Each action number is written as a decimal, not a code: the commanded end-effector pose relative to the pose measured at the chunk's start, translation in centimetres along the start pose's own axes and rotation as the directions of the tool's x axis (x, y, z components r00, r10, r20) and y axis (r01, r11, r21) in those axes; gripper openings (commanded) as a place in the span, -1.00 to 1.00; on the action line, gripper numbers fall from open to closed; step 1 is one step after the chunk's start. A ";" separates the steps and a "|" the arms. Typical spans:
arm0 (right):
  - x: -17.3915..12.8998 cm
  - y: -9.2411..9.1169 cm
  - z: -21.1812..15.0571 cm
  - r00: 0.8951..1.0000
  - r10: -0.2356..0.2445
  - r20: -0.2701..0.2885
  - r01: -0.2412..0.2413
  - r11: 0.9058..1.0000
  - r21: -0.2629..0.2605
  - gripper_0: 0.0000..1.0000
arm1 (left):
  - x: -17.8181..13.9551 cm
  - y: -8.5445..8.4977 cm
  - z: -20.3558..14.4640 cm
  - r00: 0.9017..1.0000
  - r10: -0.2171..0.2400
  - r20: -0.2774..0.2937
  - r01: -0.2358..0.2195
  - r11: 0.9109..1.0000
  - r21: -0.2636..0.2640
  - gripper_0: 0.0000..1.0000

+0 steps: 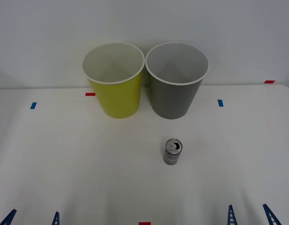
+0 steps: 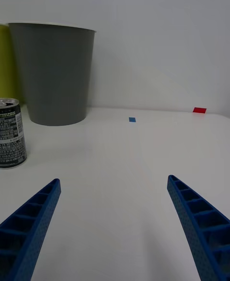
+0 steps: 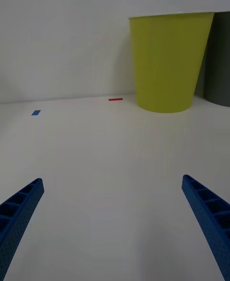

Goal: Put cans in the gray bin and PET bottles in the light green bin.

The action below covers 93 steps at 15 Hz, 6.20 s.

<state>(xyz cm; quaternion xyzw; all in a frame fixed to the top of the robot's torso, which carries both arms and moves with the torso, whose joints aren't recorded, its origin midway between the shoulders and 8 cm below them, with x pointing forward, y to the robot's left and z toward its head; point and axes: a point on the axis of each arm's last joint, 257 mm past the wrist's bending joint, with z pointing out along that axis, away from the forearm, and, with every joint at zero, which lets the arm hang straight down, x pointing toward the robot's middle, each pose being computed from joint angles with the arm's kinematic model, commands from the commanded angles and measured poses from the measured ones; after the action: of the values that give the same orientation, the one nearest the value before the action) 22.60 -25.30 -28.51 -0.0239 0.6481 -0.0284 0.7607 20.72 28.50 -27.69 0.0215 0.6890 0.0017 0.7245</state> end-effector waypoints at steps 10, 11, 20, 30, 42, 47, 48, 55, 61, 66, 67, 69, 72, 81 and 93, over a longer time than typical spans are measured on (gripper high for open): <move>0.0 0.0 0.0 1.000 0.000 0.000 0.000 1.000 0.000 0.53 | 0.0 0.0 0.0 1.000 0.000 0.000 0.000 1.000 0.000 1.00; 0.0 0.0 0.0 1.000 0.000 0.000 0.000 1.000 0.000 0.54 | 0.0 0.0 0.0 1.000 0.000 0.000 0.000 1.000 0.000 1.00; 0.0 0.0 0.0 1.000 0.000 0.000 0.000 1.000 0.000 0.54 | 0.0 0.0 0.0 1.000 0.000 0.000 0.000 1.000 0.000 1.00; 0.0 0.0 0.0 1.000 0.000 0.000 0.000 1.000 0.000 0.54 | 0.0 0.0 0.0 1.000 0.000 0.000 0.000 1.000 0.000 1.00; 0.0 0.0 0.0 1.000 0.000 0.000 0.000 1.000 0.000 0.54 | 0.0 0.0 0.0 1.000 0.000 0.000 0.000 1.000 0.000 1.00; 1.7 -0.3 -1.0 0.999 -0.015 -0.044 0.015 1.000 -0.015 0.54 | 0.0 0.0 0.0 1.000 0.000 0.000 0.000 1.000 0.000 1.00; 1.2 -0.3 -1.2 0.999 -0.023 -0.026 0.022 0.999 -0.028 0.66 | 0.0 0.0 0.0 1.000 0.000 0.000 0.000 1.000 0.000 1.00; -0.2 3.5 -0.5 0.999 0.009 0.037 -0.001 0.980 -0.201 1.00 | 0.0 0.0 0.0 1.000 0.000 0.000 0.000 1.000 0.000 1.00; 0.4 8.5 4.2 0.998 0.042 0.040 -0.030 0.965 -0.260 1.00 | 0.0 0.0 0.0 1.000 0.000 0.000 0.000 1.000 0.000 1.00; 0.7 11.1 8.0 0.999 0.043 0.029 -0.033 0.965 -0.262 1.00 | 0.0 0.0 0.0 1.000 0.000 0.000 0.000 1.000 0.000 1.00; 0.9 11.7 8.5 0.999 0.041 0.018 -0.035 0.964 -0.262 1.00 | 0.0 0.0 0.0 1.000 0.000 0.000 0.000 1.000 0.000 1.00; 0.9 12.7 9.6 0.999 0.045 0.012 -0.041 0.966 -0.257 1.00 | 0.0 0.0 0.0 1.000 0.000 0.000 0.000 1.000 0.000 1.00; 0.5 13.4 11.1 0.998 0.057 0.017 -0.051 0.968 -0.247 1.00 | 0.0 0.0 0.0 1.000 0.000 0.000 0.000 1.000 0.000 1.00; 0.3 14.5 14.8 0.998 0.062 -0.002 -0.061 0.971 -0.232 1.00 | 0.0 0.0 0.0 1.000 0.000 0.000 0.000 1.000 0.000 1.00; 0.2 15.6 19.1 0.999 0.052 -0.006 -0.052 0.971 -0.232 1.00 | 0.0 0.0 0.0 1.000 0.000 0.000 0.000 1.000 0.000 1.00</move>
<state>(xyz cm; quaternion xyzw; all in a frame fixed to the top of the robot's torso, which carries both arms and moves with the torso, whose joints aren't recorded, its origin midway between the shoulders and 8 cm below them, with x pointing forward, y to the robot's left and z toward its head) 41.49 -9.66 -26.80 -0.0952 0.6460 0.0699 0.7542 20.73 28.50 -27.69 0.0215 0.6890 0.0017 0.7245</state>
